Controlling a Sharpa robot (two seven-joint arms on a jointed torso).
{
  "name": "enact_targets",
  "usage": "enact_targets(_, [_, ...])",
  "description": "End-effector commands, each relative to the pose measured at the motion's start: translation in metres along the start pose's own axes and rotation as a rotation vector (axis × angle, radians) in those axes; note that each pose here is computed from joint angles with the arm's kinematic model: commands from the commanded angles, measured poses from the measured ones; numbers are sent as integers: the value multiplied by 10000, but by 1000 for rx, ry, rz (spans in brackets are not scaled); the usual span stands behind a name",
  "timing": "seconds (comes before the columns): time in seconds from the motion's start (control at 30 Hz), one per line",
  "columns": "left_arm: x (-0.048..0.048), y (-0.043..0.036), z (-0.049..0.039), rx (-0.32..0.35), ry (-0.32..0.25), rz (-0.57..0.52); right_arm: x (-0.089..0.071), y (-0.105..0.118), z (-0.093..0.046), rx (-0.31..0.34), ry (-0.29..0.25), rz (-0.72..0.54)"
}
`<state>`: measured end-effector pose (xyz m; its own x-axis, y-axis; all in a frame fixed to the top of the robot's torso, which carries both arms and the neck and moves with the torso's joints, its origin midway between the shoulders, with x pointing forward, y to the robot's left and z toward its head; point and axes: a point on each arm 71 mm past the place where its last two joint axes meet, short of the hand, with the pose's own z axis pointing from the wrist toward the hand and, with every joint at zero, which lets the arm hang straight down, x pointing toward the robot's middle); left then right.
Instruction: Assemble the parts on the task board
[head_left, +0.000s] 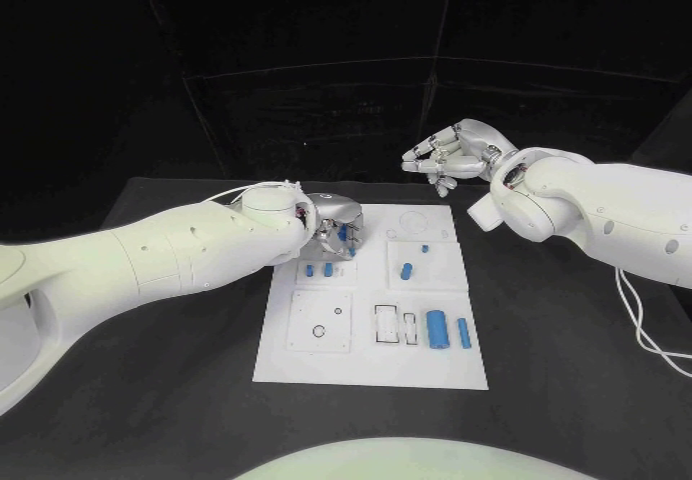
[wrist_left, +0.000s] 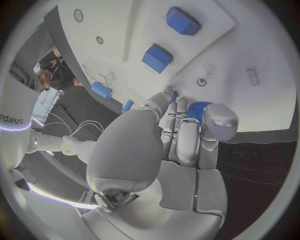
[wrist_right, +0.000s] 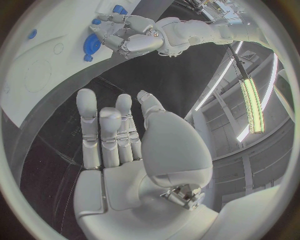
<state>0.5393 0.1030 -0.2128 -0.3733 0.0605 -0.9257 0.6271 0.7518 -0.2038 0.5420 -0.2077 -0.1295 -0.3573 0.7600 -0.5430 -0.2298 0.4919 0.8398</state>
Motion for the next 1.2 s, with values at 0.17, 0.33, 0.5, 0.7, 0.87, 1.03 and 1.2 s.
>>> enact_targets(0.17, [27, -17, 14, 7, 18, 6, 6, 22, 7, -10, 6, 0])
enact_targets(0.33, [27, 2, 18, -2, 21, 6, 8, 23, 7, -10, 7, 0])
enact_targets(0.5, [27, 13, 19, -12, 22, 8, 6, 22, 7, -10, 6, 0])
enact_targets(0.7, [11, 16, 13, -9, -1, 13, 6, 23, 8, -11, 6, 0])
enact_targets(0.87, [-9, 0, -11, 10, -32, 13, 4, 21, 9, -11, 5, 0])
enact_targets(1.03, [-93, -42, -48, 36, -73, 2, -1, 17, 10, -11, 4, 0])
enact_targets(1.2, [-207, -51, -113, 50, -115, -26, -4, 14, 10, -10, 4, -1])
